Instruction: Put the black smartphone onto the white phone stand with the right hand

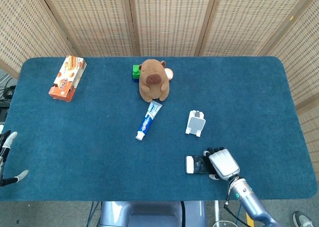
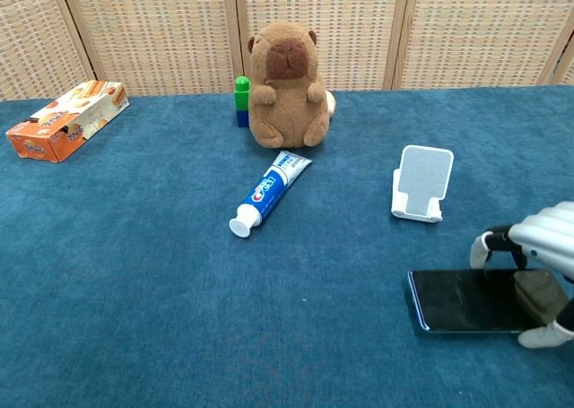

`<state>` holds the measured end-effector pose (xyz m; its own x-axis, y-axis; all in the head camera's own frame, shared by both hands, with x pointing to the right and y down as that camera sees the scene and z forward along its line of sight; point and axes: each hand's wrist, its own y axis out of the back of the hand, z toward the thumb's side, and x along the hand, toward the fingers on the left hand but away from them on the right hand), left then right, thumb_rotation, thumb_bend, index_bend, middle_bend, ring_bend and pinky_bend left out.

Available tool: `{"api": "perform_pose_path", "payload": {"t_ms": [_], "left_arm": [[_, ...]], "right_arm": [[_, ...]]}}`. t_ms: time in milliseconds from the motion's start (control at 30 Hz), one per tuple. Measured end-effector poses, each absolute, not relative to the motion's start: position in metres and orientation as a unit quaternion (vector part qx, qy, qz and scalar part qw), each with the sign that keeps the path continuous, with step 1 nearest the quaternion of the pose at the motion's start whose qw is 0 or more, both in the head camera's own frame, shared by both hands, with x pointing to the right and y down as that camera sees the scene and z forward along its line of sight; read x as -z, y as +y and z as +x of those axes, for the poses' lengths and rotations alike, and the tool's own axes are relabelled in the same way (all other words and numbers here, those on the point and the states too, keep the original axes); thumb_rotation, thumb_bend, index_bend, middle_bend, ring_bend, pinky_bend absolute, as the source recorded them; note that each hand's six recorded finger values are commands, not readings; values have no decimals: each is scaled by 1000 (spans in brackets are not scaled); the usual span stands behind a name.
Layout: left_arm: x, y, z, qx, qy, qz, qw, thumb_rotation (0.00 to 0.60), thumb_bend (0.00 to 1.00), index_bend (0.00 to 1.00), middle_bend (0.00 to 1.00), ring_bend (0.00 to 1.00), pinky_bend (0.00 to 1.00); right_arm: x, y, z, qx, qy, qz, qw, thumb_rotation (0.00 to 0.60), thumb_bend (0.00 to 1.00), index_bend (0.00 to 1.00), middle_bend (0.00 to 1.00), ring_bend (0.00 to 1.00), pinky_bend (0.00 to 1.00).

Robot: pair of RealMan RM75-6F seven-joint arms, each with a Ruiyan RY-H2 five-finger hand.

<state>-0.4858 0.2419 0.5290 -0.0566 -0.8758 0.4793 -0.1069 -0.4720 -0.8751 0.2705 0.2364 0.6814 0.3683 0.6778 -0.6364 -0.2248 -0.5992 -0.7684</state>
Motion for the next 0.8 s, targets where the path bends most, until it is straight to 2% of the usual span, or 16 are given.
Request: {"api": "perform_pose_path", "payload": {"t_ms": [433,800], "left_arm": [[-526,243,-487,600,407,-612,316,600,0,0,0,0,0],[-528,239,-492,603,412,-611,306,600,0,0,0,0,0]], "right_arm": [[-620,204,263,-448,-162,-657,585,600,466,438,572,501,404],[-589,142,231,-385,-84,-462,794,600,463,448,571,501,404]]}}
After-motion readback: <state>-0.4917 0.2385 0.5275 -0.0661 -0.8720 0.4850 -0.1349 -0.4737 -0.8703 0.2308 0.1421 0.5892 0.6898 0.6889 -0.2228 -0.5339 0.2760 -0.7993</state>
